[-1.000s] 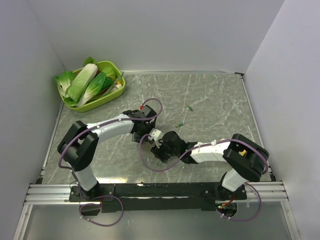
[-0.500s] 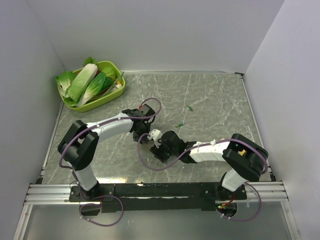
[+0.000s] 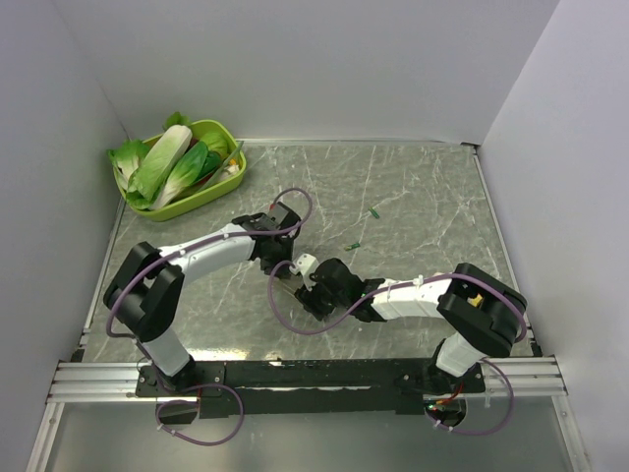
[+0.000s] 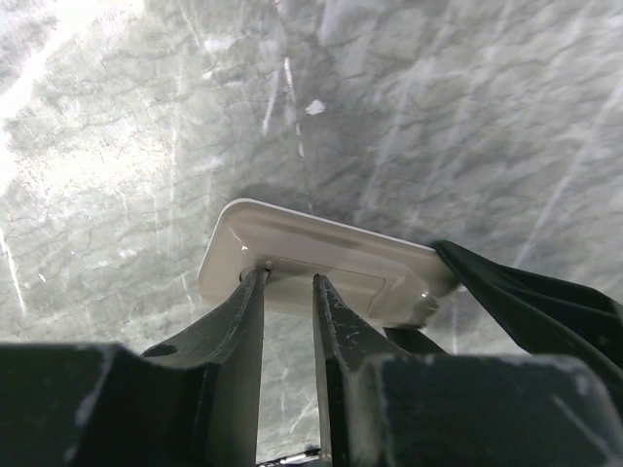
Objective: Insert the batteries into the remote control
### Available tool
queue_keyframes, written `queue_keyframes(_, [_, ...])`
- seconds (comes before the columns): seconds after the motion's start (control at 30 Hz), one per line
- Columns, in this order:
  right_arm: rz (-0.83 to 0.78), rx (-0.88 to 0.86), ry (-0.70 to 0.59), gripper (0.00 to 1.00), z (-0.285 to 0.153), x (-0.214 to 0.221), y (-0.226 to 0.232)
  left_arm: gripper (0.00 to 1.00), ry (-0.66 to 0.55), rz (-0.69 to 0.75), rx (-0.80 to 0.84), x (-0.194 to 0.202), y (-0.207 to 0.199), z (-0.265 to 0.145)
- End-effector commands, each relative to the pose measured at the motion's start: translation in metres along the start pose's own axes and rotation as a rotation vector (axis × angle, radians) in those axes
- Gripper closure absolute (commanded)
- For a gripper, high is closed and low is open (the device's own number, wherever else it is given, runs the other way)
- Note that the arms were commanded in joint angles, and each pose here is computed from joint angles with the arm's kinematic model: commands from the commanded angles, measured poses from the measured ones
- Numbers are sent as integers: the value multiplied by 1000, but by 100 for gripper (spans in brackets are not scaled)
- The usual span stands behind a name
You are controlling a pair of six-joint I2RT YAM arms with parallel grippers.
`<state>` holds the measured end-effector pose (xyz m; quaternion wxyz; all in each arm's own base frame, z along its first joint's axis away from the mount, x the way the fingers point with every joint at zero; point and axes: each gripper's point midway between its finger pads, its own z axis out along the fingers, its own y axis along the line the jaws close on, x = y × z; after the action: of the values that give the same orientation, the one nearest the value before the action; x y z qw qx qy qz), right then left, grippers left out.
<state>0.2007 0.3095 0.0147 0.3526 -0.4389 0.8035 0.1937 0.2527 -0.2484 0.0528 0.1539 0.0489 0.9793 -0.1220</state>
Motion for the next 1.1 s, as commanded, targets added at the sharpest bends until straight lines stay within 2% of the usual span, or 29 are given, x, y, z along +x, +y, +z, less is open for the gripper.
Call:
queue_keyframes(0.0, [-55,-125,19,100,14,7,35,84,6,-9,534,-6,-119,-60])
queue_keyframes(0.2, [-51,-105,44,100,17,7,32,93,13,-1,576,-8,-128,-71])
queue_keyframes(0.37, [-54,-91,49,100,17,7,29,93,-2,-7,569,-9,-126,-75])
queue_keyframes(0.43, [-54,-84,49,100,16,8,29,91,-4,-16,543,-10,-121,-74])
queue_keyframes(0.6, [-50,-63,43,100,13,8,25,87,-137,-104,477,-35,-89,-69])
queue_keyframes(0.7, [-49,-54,48,100,12,8,23,84,-212,-86,452,-53,-82,-65])
queue_keyframes(0.8, [-52,-55,55,100,12,8,23,78,-235,-53,416,-68,-84,-61])
queue_keyframes(0.93, [-51,-48,61,100,11,5,22,75,-224,-79,350,-71,-66,-33])
queue_keyframes(1.03, [-47,-41,74,98,7,4,21,68,-261,-123,322,-81,-49,-33])
queue_keyframes(1.07, [-45,-39,74,96,6,2,21,61,-295,-135,322,-89,-44,-39])
